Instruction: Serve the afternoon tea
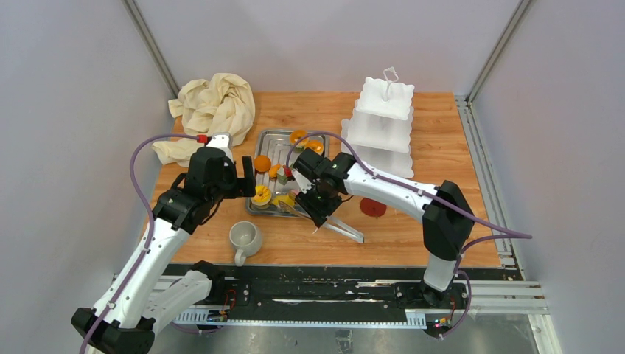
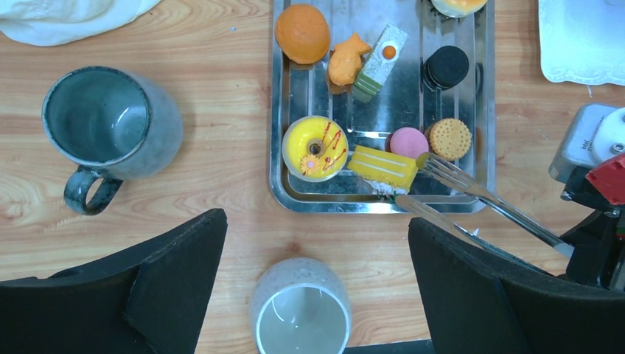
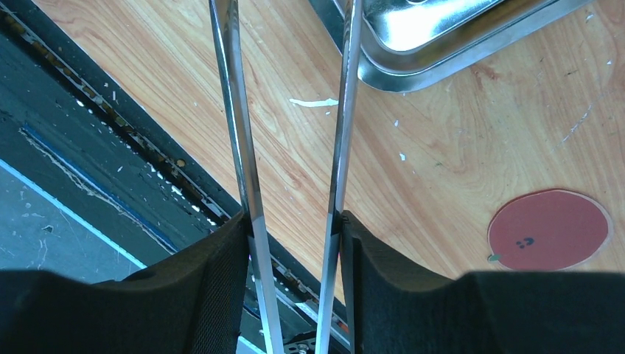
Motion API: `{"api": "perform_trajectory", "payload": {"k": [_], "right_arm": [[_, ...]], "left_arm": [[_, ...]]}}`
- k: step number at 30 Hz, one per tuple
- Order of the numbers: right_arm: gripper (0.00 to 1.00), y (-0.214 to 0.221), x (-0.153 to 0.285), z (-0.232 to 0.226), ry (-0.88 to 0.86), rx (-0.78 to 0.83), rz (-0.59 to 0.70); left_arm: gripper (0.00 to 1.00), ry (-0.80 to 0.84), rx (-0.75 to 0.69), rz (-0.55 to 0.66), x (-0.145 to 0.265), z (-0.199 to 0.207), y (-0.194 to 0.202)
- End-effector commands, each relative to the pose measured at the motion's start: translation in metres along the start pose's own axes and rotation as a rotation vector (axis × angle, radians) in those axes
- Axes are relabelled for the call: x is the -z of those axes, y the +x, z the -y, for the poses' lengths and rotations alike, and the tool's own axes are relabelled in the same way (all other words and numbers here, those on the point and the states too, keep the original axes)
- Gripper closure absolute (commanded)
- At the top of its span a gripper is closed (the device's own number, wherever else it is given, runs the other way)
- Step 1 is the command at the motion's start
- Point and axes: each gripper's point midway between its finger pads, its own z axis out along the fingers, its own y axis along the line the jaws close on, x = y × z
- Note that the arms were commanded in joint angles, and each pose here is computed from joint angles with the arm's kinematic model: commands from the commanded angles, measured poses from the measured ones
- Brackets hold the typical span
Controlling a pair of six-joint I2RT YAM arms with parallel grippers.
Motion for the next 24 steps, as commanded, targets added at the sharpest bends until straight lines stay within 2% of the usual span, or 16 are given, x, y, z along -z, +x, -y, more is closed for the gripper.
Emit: {"api": "perform_trajectory", "payload": {"k": [1,13,24], "right_arm": [[0.55,-0.01,0.006,0.0,0.025,0.011,0.021],[0.55,-0.01,0.014,0.004,0.055,0.004,0.04],[0.54,-0.006,0.002,0.003,0.039,0.012,-0.001]], "left_arm": [[0.02,0.002,-0.011,0.025,0.001,-0.001,-0.006],[0.02,0.008,-0.009,0.019,0.0,0.0,-0.004],[0.02,0.008,-0.006,0.013,-0.002,0.0,-0.003]]}}
